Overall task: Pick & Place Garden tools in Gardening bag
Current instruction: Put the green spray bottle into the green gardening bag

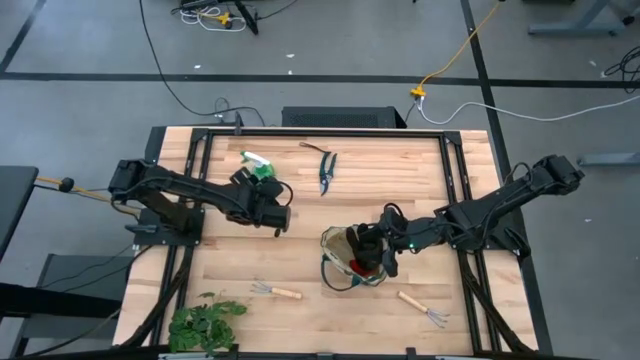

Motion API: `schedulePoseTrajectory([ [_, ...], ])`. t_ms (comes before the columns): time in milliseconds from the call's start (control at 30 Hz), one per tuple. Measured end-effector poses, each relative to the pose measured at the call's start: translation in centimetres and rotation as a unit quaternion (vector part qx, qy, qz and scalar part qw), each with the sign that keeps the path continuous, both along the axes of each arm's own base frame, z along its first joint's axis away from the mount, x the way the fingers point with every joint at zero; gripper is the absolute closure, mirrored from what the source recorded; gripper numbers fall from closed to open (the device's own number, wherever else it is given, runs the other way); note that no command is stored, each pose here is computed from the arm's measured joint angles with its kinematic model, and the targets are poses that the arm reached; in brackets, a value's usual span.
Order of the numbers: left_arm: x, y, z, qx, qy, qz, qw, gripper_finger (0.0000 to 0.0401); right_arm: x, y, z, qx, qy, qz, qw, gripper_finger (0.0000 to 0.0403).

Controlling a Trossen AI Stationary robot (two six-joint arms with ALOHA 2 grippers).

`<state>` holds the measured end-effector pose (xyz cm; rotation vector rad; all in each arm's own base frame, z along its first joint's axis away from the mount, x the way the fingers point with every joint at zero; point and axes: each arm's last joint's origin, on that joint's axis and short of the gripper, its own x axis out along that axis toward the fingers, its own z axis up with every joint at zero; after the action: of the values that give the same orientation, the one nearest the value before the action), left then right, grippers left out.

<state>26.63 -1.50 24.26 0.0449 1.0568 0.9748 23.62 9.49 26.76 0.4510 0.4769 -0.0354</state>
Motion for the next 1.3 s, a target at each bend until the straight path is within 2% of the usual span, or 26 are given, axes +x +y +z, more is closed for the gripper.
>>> schedulePoseTrajectory([
  [133, -0.7, 0.6, -0.8, -0.007, -0.028, 0.012, 0.999, 0.0163, -0.1, 0.0, 0.1, 0.0, -0.001, 0.0, 1.0, 0.0119],
  [233, -1.3, 1.1, -1.3, -0.027, -0.074, 0.024, 0.997, 0.0163, -0.1, 0.0, 0.0, 0.0, 0.001, 0.0, 1.0, 0.0119],
  [433, -3.1, 2.1, -2.4, -0.032, -0.11, 0.041, 0.993, 0.0163, -0.2, -0.2, 0.2, -0.005, -0.001, -0.003, 1.0, 0.0119],
  [833, -4.2, 4.9, -5.5, -0.024, -0.224, 0.091, 0.97, 0.0163, -0.3, -0.3, 0.4, -0.013, -0.008, -0.008, 1.0, 0.0119],
  [1300, -4.6, 6.6, -5.7, -0.003, -0.23, 0.13, 0.964, 0.0163, -0.3, -0.3, 0.4, -0.013, -0.011, -0.008, 1.0, 0.0119],
])
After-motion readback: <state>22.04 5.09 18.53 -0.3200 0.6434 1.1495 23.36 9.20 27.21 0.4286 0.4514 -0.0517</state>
